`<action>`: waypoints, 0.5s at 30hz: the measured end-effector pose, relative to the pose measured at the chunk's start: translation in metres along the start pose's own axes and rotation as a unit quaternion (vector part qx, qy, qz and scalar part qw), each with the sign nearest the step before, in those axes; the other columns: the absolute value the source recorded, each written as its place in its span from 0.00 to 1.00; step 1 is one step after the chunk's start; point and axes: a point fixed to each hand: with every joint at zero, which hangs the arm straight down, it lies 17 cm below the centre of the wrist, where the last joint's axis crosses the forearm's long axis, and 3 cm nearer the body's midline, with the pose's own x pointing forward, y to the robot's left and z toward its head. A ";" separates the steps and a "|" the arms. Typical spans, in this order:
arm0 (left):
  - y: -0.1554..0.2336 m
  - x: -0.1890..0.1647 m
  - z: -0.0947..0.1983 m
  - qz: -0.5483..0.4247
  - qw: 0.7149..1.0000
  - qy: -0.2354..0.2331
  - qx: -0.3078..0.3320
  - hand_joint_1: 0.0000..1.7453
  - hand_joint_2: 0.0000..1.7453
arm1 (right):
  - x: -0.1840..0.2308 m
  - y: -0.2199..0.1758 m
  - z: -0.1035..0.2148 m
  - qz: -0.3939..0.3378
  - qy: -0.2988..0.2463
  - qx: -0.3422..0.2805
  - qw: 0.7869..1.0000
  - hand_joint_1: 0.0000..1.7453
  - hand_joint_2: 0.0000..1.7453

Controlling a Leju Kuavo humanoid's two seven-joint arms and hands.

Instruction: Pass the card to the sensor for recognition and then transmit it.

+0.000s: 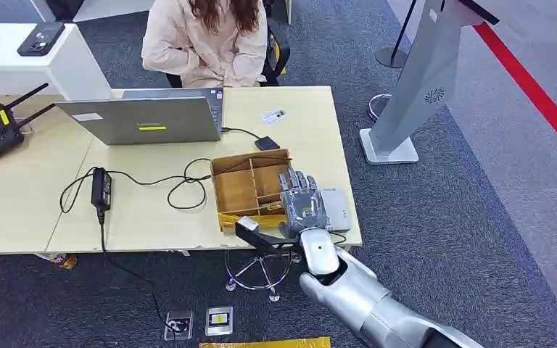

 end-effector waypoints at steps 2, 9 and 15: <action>0.000 0.000 0.000 -0.002 1.000 -0.001 -0.001 0.00 0.00 | -0.001 0.000 0.000 -0.005 0.001 0.001 1.000 0.00 1.00; 0.000 0.000 0.000 -0.003 1.000 -0.001 -0.002 0.00 0.00 | 0.002 0.001 0.000 -0.007 -0.007 0.005 1.000 0.00 1.00; 0.000 0.000 0.000 -0.002 1.000 -0.001 -0.002 0.00 0.00 | 0.005 0.002 0.001 -0.006 -0.009 0.008 1.000 0.00 1.00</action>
